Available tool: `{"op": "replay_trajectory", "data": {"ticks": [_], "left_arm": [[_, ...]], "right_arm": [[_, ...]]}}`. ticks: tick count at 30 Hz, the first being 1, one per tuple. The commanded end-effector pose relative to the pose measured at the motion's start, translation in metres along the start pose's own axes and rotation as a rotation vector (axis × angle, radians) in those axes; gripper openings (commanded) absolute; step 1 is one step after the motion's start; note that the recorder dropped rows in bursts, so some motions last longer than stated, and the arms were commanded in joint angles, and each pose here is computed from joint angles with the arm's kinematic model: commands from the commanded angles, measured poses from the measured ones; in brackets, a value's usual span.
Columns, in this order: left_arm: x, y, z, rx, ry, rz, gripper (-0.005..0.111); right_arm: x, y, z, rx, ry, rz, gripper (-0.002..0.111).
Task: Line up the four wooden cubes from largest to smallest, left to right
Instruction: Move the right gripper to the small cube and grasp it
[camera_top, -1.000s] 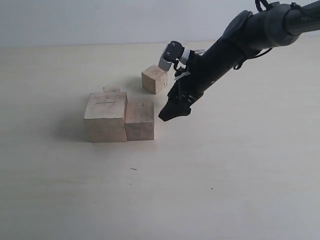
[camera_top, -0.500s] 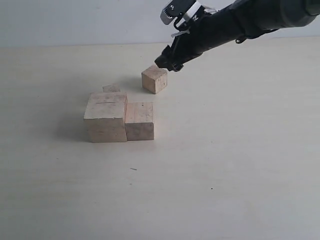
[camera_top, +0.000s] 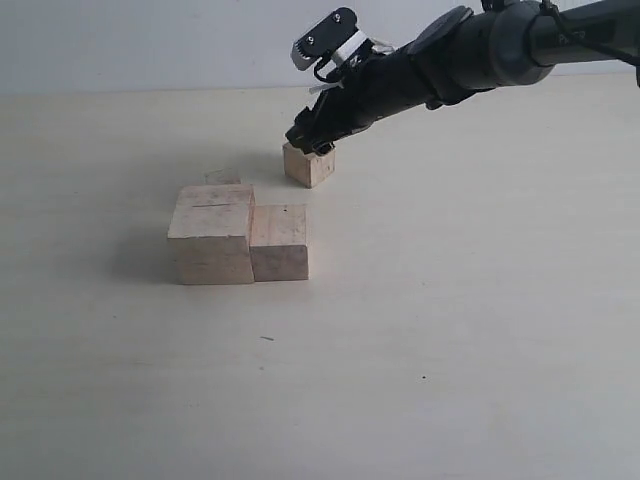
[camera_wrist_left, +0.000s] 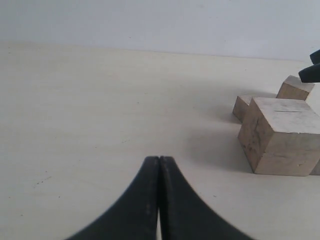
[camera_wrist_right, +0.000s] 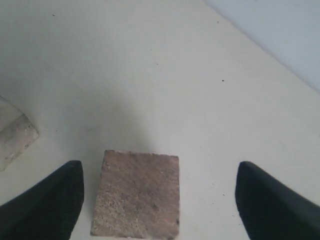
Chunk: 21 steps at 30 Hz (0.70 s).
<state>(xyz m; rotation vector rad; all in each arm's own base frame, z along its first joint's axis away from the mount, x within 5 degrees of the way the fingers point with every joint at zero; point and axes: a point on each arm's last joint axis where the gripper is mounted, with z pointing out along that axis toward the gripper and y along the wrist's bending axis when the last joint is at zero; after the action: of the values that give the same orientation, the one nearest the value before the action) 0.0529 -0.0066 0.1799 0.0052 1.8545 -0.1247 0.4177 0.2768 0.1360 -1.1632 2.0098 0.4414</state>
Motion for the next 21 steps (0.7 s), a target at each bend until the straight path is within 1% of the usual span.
{"op": "replay_trajectory", "data": {"ticks": [1,10,12,13,16,17,19,20,21], "left_arm": [[-0.001,0.000,0.000,0.008,-0.012,-0.004,0.000],[-0.001,0.000,0.000,0.008,-0.012,-0.004,0.000],[-0.001,0.000,0.000,0.008,-0.012,-0.004,0.000],[-0.001,0.000,0.000,0.008,-0.012,-0.004,0.000],[-0.001,0.000,0.000,0.008,-0.012,-0.004,0.000],[-0.001,0.000,0.000,0.008,-0.012,-0.004,0.000],[-0.001,0.000,0.000,0.008,-0.012,-0.004,0.000],[-0.001,0.000,0.000,0.008,-0.012,-0.004,0.000],[-0.001,0.000,0.000,0.008,-0.012,-0.004,0.000]], "right_arm": [[0.004,0.002,0.005,-0.029,0.016,0.038,0.078],[0.026,0.006,0.022,-0.060,0.077,0.074,0.078],[0.024,0.005,0.021,-0.051,0.072,0.072,0.075],[0.023,0.004,0.020,-0.048,0.069,0.071,0.071],[0.015,0.004,0.013,-0.043,0.050,0.074,0.046],[0.011,0.004,0.009,-0.051,0.048,0.073,0.032],[0.006,0.007,0.001,-0.078,0.067,0.048,0.008],[0.003,0.007,-0.004,-0.086,0.080,0.028,-0.001],[0.001,0.008,-0.009,-0.093,0.100,0.021,0.001]]}}
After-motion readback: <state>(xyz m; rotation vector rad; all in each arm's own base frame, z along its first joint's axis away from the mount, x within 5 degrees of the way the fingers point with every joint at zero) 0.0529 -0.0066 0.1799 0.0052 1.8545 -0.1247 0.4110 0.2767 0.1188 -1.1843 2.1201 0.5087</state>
